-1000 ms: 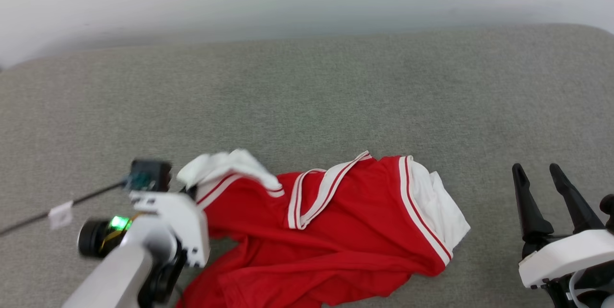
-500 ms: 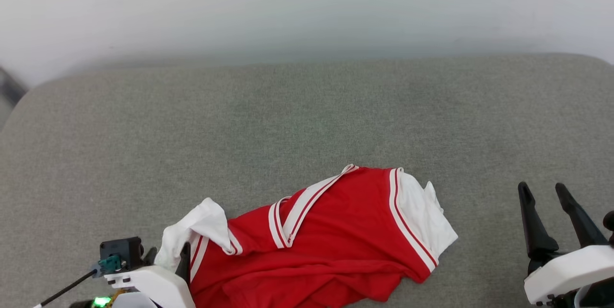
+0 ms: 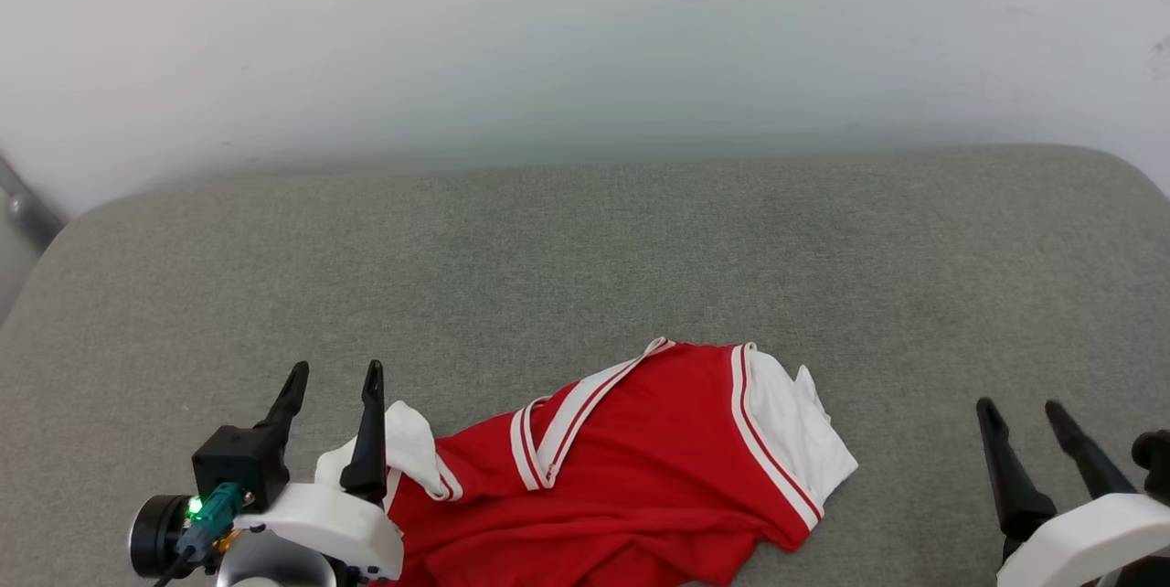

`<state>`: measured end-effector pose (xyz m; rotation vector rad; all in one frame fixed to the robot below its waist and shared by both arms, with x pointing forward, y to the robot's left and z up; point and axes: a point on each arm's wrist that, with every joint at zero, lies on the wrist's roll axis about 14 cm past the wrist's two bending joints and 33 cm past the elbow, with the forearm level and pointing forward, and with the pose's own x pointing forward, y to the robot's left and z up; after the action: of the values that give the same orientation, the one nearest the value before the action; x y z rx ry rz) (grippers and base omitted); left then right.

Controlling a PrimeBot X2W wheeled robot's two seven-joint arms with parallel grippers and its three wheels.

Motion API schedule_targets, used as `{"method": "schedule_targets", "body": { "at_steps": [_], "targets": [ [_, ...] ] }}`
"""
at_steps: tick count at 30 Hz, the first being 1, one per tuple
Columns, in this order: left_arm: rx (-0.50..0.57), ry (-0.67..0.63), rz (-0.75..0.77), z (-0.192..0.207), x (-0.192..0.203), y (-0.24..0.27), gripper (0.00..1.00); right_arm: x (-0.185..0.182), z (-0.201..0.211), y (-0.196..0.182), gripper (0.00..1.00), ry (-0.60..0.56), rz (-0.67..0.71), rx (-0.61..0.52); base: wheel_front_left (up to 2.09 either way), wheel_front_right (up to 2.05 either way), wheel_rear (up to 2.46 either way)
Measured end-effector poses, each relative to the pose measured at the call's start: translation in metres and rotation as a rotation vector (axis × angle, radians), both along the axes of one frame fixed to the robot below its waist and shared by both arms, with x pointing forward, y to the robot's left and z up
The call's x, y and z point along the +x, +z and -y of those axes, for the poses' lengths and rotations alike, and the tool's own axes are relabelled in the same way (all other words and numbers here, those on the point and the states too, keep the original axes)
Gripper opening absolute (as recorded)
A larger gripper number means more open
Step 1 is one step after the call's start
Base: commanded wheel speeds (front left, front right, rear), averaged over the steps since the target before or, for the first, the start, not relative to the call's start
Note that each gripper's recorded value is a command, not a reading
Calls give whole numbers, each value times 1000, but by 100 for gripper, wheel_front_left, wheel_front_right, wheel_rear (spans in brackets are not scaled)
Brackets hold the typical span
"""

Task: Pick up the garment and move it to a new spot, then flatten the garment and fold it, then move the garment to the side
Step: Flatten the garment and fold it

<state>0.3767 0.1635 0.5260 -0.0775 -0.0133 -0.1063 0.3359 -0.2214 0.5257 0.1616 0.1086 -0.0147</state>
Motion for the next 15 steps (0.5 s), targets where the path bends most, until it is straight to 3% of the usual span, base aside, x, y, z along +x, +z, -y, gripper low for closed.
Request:
{"method": "schedule_targets", "body": {
  "at_steps": [6,15],
  "targets": [
    [-11,7,38,3,1,10,100,0,4,-48,100,37,-263,40,0,0,0],
    [-32,35,48,1,14,8,100,49,-42,-77,100,294,-615,4,0,0,0]
  ]
}}
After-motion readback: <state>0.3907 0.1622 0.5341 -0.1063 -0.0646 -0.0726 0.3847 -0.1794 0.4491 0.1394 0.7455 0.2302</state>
